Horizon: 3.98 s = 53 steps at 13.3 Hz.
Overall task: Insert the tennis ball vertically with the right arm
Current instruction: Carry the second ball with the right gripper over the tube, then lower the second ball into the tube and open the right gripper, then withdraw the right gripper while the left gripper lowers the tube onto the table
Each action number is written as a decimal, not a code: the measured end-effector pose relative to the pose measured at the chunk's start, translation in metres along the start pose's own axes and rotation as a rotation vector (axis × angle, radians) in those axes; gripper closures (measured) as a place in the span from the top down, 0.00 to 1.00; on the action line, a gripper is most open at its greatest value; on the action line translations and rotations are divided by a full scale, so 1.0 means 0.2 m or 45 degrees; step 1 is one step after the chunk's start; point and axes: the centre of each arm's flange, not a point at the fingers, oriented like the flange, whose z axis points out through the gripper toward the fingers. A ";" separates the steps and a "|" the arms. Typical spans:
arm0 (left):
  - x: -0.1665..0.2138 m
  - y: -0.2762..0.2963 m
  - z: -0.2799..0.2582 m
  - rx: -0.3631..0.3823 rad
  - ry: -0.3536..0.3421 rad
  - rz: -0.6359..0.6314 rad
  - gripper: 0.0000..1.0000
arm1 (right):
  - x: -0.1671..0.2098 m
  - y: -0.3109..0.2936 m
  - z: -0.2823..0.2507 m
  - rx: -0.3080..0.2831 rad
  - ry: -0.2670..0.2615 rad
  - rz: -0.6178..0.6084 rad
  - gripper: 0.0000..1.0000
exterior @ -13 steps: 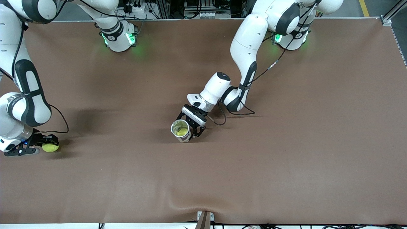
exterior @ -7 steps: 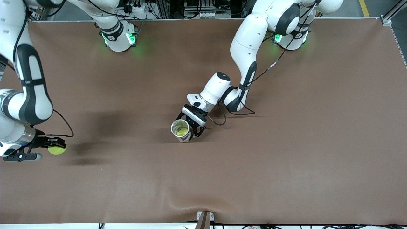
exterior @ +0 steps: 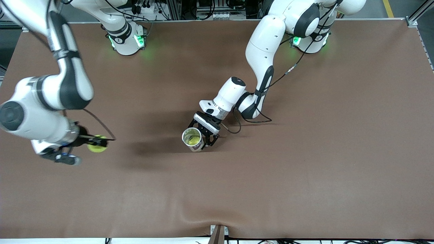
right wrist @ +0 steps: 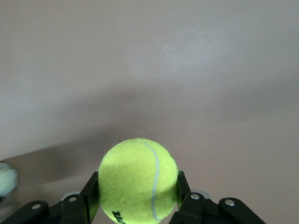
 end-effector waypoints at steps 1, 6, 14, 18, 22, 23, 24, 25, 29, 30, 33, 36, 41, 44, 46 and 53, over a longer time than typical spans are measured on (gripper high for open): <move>0.00 0.00 0.00 0.000 0.000 0.000 0.84 | -0.07 -0.14 -0.03 -0.004 -0.003 0.044 0.67; 0.00 0.00 0.00 0.000 0.000 0.000 0.84 | -0.42 -0.78 -0.14 0.018 0.043 0.238 0.67; -0.01 0.00 0.00 0.014 0.003 0.046 0.85 | -0.86 -1.44 -0.13 0.113 0.134 0.501 0.67; -0.01 0.00 0.00 0.015 0.004 0.048 0.85 | -0.78 -1.54 -0.11 0.143 0.184 0.534 0.67; -0.01 0.00 0.00 0.015 0.003 0.049 0.85 | -0.71 -1.54 -0.08 0.123 0.228 0.549 0.67; -0.01 0.00 0.00 0.015 0.002 0.049 0.85 | -0.70 -1.53 -0.07 0.115 0.236 0.548 0.67; -0.01 0.00 0.00 0.015 0.002 0.049 0.85 | -0.69 -1.53 -0.06 0.109 0.242 0.547 0.67; -0.01 0.00 0.00 0.015 0.002 0.049 0.85 | -0.69 -1.53 -0.05 0.103 0.245 0.545 0.67; -0.01 0.00 0.00 0.015 0.002 0.049 0.85 | -0.68 -1.53 -0.02 0.087 0.246 0.544 0.67; -0.01 0.00 0.00 0.015 0.002 0.049 0.85 | -0.68 -1.53 -0.02 0.087 0.246 0.544 0.74; -0.01 0.00 0.01 0.015 0.002 0.050 0.85 | -0.68 -1.53 -0.02 0.088 0.247 0.543 1.00; -0.02 0.00 0.01 0.015 0.001 0.050 0.85 | -0.68 -1.53 -0.02 0.088 0.248 0.543 1.00; -0.02 0.01 0.01 0.015 0.000 0.050 1.00 | -0.67 -1.47 -0.13 0.038 0.230 0.552 1.00; -0.01 0.01 0.01 0.012 0.005 0.050 1.00 | -0.54 -1.22 -0.32 -0.029 0.196 0.522 1.00; 0.01 0.02 0.00 0.011 0.012 0.045 1.00 | -0.40 -0.96 -0.46 -0.065 0.166 0.477 1.00; 0.09 0.03 0.00 0.037 -0.059 0.021 1.00 | -0.09 -0.10 -0.77 -0.110 0.075 0.318 1.00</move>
